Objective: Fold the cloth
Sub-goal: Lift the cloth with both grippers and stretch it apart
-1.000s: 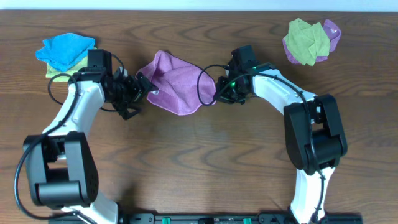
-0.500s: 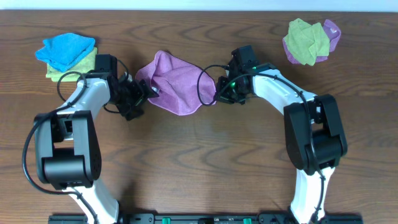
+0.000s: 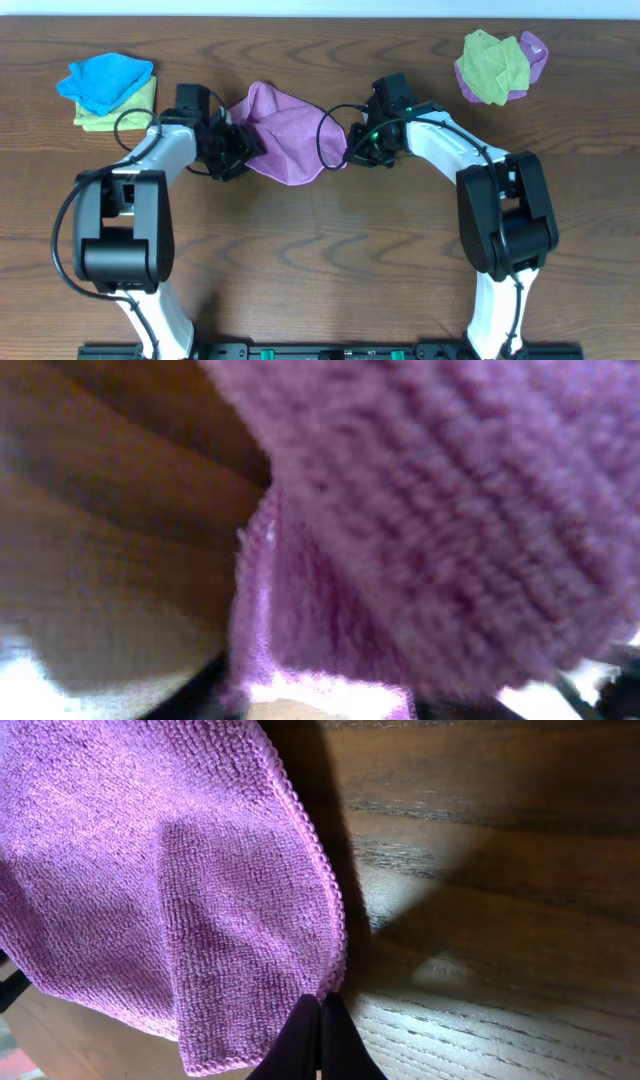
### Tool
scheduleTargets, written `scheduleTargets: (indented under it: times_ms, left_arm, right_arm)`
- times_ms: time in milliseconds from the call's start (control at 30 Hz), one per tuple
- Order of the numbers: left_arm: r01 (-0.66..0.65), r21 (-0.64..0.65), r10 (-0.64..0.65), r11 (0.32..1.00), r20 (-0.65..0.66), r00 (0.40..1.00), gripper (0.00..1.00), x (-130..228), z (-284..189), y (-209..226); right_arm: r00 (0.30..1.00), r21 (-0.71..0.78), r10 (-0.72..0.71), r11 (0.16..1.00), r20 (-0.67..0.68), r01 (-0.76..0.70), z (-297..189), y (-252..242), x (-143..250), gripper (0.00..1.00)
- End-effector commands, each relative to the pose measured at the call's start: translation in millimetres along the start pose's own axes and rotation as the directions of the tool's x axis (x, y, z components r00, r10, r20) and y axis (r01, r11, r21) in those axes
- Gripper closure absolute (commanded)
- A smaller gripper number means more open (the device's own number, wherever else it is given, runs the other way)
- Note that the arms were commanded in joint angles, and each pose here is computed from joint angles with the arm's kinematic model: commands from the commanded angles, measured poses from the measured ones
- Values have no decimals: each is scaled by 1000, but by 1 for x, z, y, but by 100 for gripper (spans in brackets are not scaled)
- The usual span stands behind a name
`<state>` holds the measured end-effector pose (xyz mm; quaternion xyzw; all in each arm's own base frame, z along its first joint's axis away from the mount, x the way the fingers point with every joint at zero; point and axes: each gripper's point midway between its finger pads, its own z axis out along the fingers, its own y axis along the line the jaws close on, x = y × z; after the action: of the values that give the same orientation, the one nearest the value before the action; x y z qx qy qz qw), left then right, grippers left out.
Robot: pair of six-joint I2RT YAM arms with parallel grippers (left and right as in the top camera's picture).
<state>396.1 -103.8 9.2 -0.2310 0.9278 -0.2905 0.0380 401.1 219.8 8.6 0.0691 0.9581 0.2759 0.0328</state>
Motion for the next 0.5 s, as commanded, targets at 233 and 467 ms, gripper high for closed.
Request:
scheduleTargets:
  times_ms: [233, 467]
  left_arm:
    - [-11, -156, 20, 988, 52, 998, 94, -9, 12, 28]
    - [-38, -167, 38, 985, -5, 999, 94, 4, 9, 30]
  right_arm:
    - [1000, -5, 2, 1000, -27, -2, 7, 0, 6, 99]
    - [998, -48, 2, 999, -59, -5, 1, 1, 9, 99]
